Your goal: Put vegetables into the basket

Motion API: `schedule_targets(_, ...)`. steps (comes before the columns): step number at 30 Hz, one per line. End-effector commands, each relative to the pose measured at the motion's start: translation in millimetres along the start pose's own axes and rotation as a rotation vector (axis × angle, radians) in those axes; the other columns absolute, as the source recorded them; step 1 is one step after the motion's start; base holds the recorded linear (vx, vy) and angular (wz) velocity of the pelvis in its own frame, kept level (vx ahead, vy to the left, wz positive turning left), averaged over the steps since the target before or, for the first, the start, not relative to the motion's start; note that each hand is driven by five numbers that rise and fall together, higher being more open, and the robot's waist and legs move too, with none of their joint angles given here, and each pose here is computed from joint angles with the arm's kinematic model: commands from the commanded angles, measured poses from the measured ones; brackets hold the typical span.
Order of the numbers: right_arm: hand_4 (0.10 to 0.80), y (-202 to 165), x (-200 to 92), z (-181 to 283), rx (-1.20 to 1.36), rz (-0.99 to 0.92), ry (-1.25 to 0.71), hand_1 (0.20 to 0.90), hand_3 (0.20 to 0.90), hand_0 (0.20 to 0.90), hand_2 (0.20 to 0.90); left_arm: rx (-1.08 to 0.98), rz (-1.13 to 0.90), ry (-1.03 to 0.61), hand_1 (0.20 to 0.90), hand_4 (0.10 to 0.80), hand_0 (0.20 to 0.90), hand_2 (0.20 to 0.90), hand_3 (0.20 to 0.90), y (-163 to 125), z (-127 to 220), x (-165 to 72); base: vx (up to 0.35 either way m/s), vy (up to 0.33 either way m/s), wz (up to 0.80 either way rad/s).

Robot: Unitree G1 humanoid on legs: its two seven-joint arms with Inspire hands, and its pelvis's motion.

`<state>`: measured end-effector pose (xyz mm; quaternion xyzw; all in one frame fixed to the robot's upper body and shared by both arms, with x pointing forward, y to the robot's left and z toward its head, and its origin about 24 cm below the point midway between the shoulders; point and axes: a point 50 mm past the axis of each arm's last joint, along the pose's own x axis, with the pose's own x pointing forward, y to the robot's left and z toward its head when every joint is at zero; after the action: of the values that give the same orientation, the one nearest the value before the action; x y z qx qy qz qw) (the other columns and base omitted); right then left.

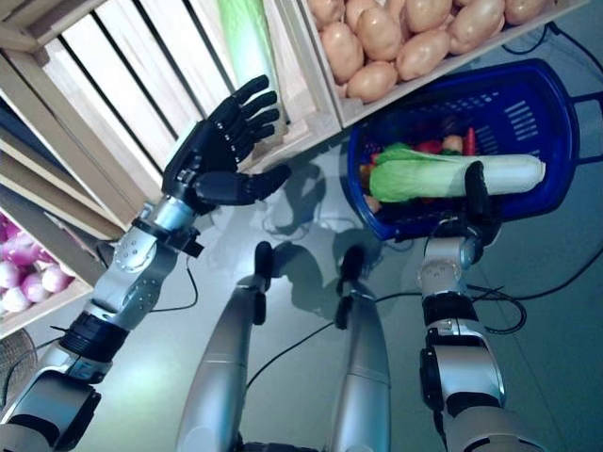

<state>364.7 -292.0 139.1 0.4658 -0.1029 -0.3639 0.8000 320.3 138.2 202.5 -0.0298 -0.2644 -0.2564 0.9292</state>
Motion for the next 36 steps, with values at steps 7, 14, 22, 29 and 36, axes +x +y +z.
schedule_targets(7,0.400,47.0,-1.1,69.2,-0.021,0.097,-0.296,0.300,0.300,0.300,0.300,0.032,-0.158,-0.348,0.900,0.800,0.900,0.900,0.900,-20.5,68.6,14.2,0.009,-0.008,0.02)
schedule_targets(14,0.800,57.0,-6.9,73.3,-0.028,0.037,-0.371,0.900,0.900,0.900,0.900,0.029,-0.170,-0.373,0.900,0.800,0.900,0.900,0.900,-25.7,72.6,17.3,0.005,-0.003,0.00)
schedule_targets(22,0.800,53.3,-10.7,75.0,-0.113,-0.055,-0.473,0.900,0.900,0.900,0.900,0.028,-0.183,-0.424,0.900,0.800,0.900,0.900,0.900,-28.3,77.6,16.4,0.001,0.012,0.00)
schedule_targets(29,0.800,51.8,-13.1,76.2,-0.100,-0.057,-0.531,0.900,0.900,0.900,0.900,0.030,-0.186,-0.483,0.900,0.800,0.900,0.900,0.900,-30.4,83.7,14.9,0.000,0.000,0.00)
schedule_targets(36,0.800,66.5,-27.6,76.2,-0.288,0.023,-0.723,0.900,0.900,0.900,0.900,0.047,-0.154,-0.566,0.900,0.800,0.900,0.900,0.900,-29.8,93.6,11.2,-0.015,0.042,-0.03)
